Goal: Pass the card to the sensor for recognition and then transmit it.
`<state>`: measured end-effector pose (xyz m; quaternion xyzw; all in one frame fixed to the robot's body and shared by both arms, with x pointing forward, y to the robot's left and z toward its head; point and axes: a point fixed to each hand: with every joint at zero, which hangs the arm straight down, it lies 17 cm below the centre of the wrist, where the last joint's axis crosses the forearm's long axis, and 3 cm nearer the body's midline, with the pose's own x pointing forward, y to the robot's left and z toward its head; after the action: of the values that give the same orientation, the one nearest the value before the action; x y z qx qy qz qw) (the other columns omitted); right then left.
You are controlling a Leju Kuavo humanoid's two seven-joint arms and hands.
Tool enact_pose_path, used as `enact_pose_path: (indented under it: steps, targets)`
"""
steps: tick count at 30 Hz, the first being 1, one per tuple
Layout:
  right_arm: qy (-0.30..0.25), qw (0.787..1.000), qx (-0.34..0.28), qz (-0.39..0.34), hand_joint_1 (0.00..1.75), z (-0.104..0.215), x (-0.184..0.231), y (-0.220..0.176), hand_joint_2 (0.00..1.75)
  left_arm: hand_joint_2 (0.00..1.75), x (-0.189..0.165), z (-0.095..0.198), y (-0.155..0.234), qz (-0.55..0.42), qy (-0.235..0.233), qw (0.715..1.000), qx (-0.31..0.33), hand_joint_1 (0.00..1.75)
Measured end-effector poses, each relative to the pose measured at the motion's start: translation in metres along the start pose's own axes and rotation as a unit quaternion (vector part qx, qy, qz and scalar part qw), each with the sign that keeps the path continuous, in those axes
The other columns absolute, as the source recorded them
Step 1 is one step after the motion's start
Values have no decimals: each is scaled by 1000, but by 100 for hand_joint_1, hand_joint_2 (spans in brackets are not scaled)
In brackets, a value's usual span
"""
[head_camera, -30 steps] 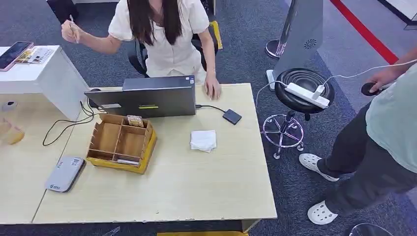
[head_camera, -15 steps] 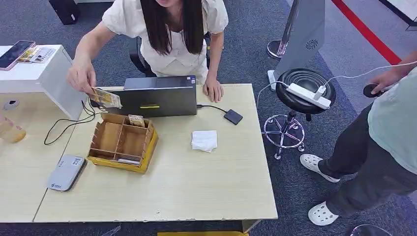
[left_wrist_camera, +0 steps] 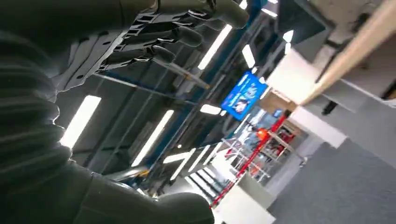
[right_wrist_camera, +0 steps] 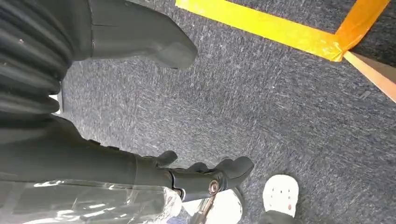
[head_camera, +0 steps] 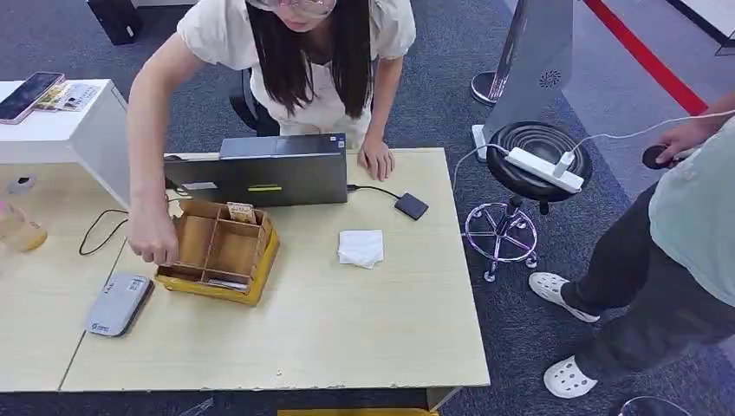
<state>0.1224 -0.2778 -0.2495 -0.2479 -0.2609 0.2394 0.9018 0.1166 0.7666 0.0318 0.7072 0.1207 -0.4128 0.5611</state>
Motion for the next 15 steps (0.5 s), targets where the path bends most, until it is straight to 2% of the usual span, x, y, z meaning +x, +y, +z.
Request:
enact_pose_path:
  steps: [5,10,15]
  targets:
    - [2,1000,-3,-3,0,0,0,-1,175,175,32,8,-2,-3,-29,1000,-1,0]
    - [8,1000,-5,-8,0,-1,-2,-3,175,175,83,34,-18,-16,-74,997,-22,0]
    - [8,1000,-6,-8,0,-1,-3,-4,175,175,118,60,-36,-32,-108,993,-44,0]
